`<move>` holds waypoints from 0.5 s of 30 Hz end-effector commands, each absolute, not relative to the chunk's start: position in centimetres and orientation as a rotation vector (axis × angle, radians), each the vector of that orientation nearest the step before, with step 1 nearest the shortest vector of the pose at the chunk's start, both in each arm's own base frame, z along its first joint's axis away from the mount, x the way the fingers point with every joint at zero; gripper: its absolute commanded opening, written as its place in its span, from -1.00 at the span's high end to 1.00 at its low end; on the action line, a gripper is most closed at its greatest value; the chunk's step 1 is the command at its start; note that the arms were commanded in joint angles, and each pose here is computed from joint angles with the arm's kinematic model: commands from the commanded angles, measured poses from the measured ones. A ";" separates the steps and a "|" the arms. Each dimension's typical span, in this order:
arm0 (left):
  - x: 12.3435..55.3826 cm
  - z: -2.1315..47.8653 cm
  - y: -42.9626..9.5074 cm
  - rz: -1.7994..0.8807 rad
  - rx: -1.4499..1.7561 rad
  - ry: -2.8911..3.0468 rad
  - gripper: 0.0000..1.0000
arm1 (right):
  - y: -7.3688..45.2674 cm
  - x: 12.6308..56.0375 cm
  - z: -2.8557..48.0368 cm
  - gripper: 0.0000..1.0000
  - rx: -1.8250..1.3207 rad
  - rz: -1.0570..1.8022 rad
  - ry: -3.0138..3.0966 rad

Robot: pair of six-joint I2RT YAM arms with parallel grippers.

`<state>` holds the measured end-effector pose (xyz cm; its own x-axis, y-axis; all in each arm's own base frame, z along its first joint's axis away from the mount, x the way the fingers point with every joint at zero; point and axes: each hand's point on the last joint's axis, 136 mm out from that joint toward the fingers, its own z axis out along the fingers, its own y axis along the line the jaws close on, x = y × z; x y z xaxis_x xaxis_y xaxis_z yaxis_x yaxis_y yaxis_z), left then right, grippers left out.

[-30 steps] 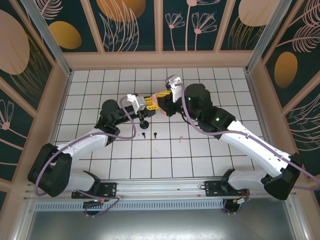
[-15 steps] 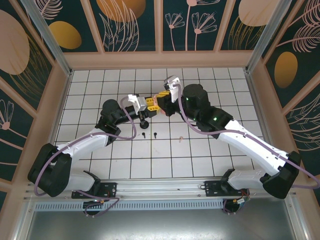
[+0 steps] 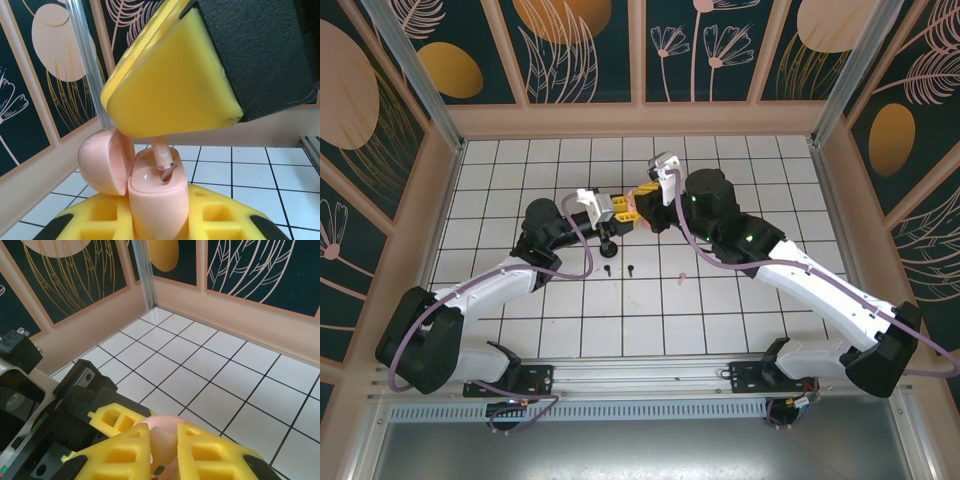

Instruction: Insert wireless bluetooth earbuds into charging case

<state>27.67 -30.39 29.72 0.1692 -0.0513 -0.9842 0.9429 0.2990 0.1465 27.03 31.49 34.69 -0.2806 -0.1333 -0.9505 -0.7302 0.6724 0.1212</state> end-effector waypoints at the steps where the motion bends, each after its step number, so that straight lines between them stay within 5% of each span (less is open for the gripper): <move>1: 27.2 32.4 -30.5 -0.899 1.009 1.075 1.00 | 31.2 26.6 33.6 0.69 -0.714 0.651 1.809; 15: 27.2 32.8 -30.5 -0.903 1.004 1.073 1.00 | 30.8 26.1 32.7 0.71 -0.736 0.640 1.830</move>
<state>27.65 -30.43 29.34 0.1526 -0.0416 -0.9874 0.9463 0.2943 0.1338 26.90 31.10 33.97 -0.2848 -0.1458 -0.9474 -0.7251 0.6793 0.1134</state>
